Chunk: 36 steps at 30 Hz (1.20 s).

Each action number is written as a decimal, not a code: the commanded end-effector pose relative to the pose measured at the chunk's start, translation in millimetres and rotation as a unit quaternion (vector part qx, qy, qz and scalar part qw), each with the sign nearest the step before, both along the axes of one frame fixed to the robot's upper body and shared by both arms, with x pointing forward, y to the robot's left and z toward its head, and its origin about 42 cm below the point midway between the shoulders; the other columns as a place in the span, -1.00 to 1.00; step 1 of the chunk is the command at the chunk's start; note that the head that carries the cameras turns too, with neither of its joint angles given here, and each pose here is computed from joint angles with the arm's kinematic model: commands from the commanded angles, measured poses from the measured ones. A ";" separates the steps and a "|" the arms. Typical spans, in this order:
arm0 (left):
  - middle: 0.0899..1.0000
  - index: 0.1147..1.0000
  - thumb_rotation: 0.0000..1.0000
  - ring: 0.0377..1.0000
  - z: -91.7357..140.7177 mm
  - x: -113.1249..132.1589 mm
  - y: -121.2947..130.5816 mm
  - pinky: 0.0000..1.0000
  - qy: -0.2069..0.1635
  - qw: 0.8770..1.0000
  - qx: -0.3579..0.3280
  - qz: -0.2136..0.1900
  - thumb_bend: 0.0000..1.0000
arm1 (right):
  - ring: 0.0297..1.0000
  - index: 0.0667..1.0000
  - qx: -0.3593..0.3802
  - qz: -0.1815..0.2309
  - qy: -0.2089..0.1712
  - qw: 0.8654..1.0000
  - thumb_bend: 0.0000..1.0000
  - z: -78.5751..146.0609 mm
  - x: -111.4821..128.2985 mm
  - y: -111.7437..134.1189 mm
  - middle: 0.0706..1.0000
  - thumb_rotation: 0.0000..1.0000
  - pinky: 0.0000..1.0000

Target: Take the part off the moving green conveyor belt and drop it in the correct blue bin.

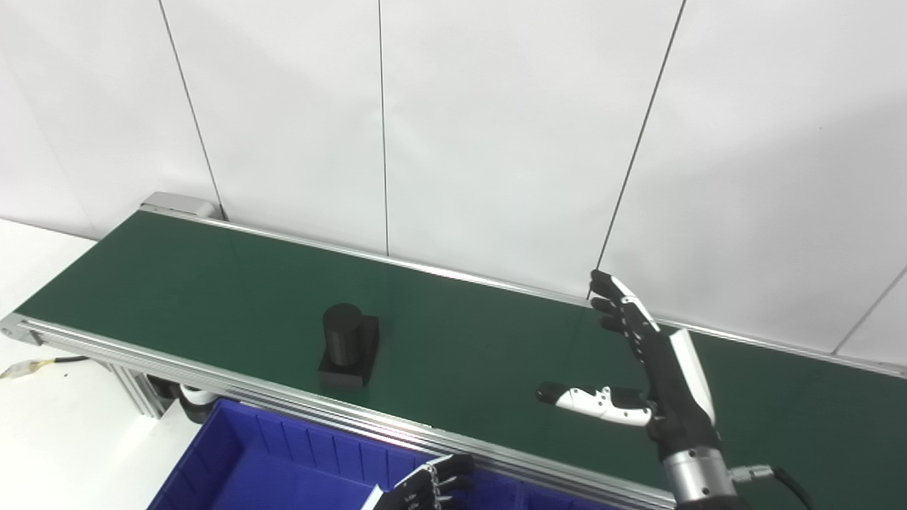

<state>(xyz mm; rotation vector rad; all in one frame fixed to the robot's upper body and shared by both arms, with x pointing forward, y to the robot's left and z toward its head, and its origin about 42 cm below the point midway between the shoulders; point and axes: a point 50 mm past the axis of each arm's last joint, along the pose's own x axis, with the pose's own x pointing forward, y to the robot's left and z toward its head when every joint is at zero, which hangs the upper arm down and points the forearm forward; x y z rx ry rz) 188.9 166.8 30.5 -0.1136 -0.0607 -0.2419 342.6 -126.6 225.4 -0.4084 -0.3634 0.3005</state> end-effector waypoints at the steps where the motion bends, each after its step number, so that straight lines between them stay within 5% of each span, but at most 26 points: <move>1: 0.63 0.57 -0.78 0.58 13.9 1.5 -2.6 0.42 -0.040 0.999 0.005 0.008 1.00 | 0.73 0.80 0.007 0.010 -0.023 1.000 0.78 18.7 7.7 10.1 0.77 -0.35 0.64; 28: 0.61 0.57 -0.86 0.58 28.9 -13.9 -1.1 0.43 -0.058 0.998 0.005 0.021 1.00 | 0.72 0.80 -0.061 0.031 -0.029 0.997 0.83 23.4 41.4 46.1 0.79 -0.25 0.55; 32: 0.60 0.57 -0.87 0.57 30.7 -15.5 0.0 0.43 -0.061 0.998 0.009 0.020 1.00 | 0.40 0.80 -0.055 0.036 -0.028 0.997 0.85 25.2 44.0 50.5 0.81 -0.29 0.00; 36: 0.59 0.58 -0.87 0.57 31.7 -16.4 3.2 0.43 -0.063 0.998 0.014 0.022 1.00 | 0.69 0.80 -0.061 0.044 -0.027 0.997 0.86 25.3 46.9 56.0 0.82 -0.29 0.40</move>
